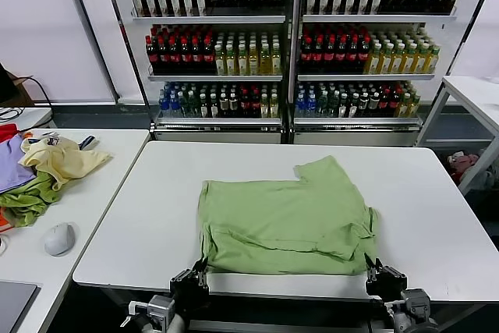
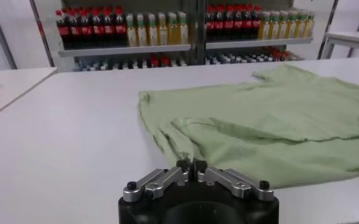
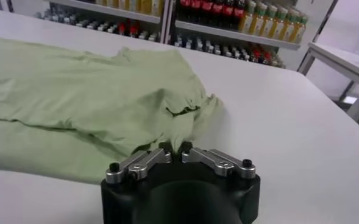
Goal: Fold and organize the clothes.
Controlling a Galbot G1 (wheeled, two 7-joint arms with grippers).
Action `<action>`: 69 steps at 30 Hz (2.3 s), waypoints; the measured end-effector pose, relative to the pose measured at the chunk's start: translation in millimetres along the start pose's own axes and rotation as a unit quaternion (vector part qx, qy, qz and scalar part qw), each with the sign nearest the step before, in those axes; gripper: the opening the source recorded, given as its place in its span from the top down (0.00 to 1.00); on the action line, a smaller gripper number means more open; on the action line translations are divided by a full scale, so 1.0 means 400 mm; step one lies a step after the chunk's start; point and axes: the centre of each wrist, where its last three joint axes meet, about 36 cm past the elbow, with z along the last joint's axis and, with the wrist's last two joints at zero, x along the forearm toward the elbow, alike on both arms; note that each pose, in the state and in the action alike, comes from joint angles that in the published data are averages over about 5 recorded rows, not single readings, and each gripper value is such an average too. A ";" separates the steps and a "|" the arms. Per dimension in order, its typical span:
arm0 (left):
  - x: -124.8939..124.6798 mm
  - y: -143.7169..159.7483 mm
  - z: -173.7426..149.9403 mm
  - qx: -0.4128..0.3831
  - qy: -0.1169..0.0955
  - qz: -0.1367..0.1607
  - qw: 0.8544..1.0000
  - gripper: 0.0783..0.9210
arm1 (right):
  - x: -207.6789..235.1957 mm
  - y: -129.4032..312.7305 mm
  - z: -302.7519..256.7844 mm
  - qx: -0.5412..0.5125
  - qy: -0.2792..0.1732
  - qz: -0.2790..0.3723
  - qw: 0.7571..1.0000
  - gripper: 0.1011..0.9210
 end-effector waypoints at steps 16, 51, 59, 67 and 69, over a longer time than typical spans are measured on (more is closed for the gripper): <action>-0.029 0.041 -0.034 -0.015 -0.046 -0.032 0.998 0.32 | -0.077 -0.046 -0.078 0.007 -0.060 0.017 0.998 0.23; -0.600 0.098 -0.258 0.013 -0.023 -0.082 0.996 0.12 | -0.775 0.002 -0.374 -0.026 -0.015 0.026 0.999 0.12; -0.665 0.103 -0.269 0.017 0.006 -0.091 0.996 0.12 | -0.856 0.012 -0.384 -0.033 0.018 0.033 0.999 0.12; -0.691 0.106 -0.271 0.032 0.025 -0.085 0.996 0.14 | -0.901 0.023 -0.362 -0.045 0.047 0.030 0.997 0.17; -0.692 0.107 -0.269 0.035 0.028 -0.082 0.996 0.19 | -0.907 0.023 -0.354 -0.049 0.053 0.027 0.997 0.23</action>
